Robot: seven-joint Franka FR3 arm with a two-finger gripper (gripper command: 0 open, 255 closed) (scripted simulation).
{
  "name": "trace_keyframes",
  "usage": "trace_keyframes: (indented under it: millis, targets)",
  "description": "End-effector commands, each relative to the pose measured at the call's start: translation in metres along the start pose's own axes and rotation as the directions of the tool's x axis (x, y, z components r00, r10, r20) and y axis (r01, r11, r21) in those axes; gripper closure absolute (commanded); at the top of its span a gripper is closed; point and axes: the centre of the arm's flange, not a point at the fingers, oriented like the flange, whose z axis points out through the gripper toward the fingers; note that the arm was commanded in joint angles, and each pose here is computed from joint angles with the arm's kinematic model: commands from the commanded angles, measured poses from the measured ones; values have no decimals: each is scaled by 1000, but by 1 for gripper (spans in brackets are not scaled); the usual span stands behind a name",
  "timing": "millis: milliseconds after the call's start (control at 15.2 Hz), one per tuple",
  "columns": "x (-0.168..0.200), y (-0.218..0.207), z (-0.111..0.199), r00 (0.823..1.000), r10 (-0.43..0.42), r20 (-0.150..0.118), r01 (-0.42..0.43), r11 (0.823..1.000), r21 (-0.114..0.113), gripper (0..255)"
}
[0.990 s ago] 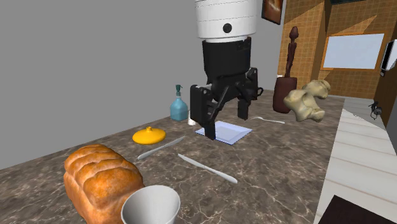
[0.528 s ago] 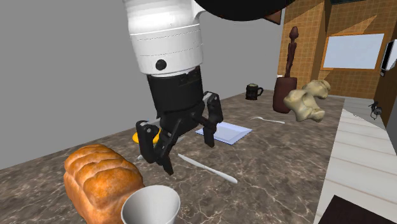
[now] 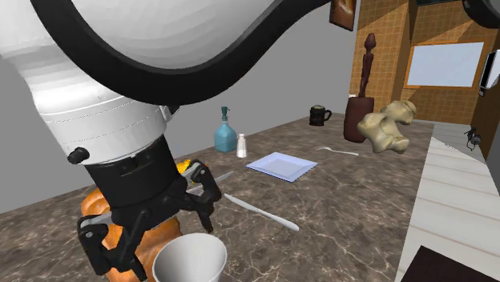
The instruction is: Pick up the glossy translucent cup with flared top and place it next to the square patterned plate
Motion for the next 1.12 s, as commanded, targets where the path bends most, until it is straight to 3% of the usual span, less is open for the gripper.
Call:
trace_keyframes:
  millis: [0,594,1056]
  targets:
    - [3,-26,8,1000,5,6,-5,1000,-11,0]
    - [5,-38,52,1000,6,9,-6,1000,-15,0]
    - [5,-38,52,1000,6,10,-6,1000,-15,0]
